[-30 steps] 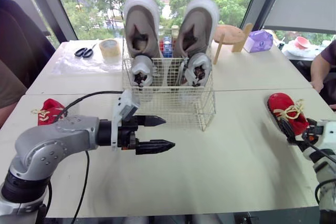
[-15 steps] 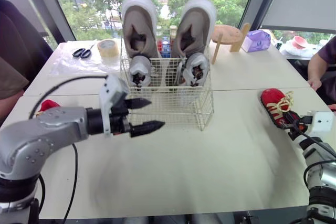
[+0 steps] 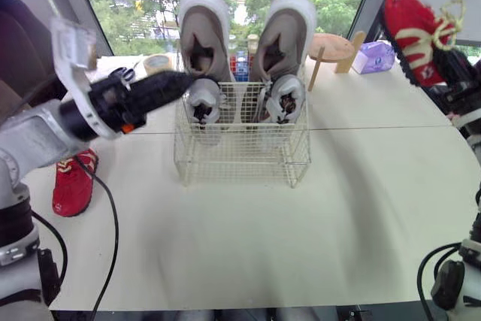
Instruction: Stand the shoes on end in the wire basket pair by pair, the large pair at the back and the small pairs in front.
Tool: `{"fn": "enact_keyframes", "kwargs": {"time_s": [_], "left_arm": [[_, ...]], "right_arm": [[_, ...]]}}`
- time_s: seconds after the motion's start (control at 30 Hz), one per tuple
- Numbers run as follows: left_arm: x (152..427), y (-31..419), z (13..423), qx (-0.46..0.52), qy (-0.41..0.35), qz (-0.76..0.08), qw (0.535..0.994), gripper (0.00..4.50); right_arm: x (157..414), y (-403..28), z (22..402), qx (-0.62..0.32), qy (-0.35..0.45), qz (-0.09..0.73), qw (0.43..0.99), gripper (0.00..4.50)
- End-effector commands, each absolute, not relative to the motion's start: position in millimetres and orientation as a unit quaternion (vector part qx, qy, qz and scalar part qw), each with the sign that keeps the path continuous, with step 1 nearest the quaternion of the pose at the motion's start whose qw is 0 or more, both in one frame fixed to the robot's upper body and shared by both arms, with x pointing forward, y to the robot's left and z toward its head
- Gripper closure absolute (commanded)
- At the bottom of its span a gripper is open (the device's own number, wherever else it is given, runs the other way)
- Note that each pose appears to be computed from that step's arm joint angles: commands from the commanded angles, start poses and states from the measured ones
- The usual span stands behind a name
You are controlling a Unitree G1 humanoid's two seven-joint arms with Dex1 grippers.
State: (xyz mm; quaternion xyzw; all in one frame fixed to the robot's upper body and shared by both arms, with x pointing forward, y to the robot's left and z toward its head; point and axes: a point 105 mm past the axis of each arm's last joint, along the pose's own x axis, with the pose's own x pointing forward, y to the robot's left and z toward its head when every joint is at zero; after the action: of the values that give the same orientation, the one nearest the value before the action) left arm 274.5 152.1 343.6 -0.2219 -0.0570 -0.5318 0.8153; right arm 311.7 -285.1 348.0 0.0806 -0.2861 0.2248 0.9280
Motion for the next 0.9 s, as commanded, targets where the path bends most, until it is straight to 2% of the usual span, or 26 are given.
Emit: {"fn": "enact_keyframes", "kwargs": {"time_s": [0.03, 0.37, 0.53, 0.8, 0.9], "left_arm": [[274.5, 165.5, 383.0, -0.259, -0.117, -0.535, 0.796, 0.0], [277.3, 137.4, 407.7, -0.267, -0.102, -0.598, 0.749, 0.0], [275.6, 118.5, 400.3, -0.265, -0.033, -0.637, 0.723, 0.0], [276.3, 105.4, 409.8, -0.302, 0.001, -0.67, 0.679, 0.0], [277.1, 101.8, 407.1, -0.302, 0.013, -0.672, 0.676, 0.0]], "right_arm": [[270.3, -242.0, 406.2, 0.032, -0.357, 0.336, 0.871, 4.28], [250.8, -162.0, 412.6, -0.064, -0.316, 0.504, 0.801, 4.28], [240.8, -137.3, 411.1, -0.091, -0.312, 0.549, 0.77, 4.28], [240.3, -117.5, 397.9, -0.174, -0.297, 0.55, 0.761, 4.28], [242.7, -112.6, 393.4, -0.203, -0.294, 0.543, 0.76, 4.28]]}}
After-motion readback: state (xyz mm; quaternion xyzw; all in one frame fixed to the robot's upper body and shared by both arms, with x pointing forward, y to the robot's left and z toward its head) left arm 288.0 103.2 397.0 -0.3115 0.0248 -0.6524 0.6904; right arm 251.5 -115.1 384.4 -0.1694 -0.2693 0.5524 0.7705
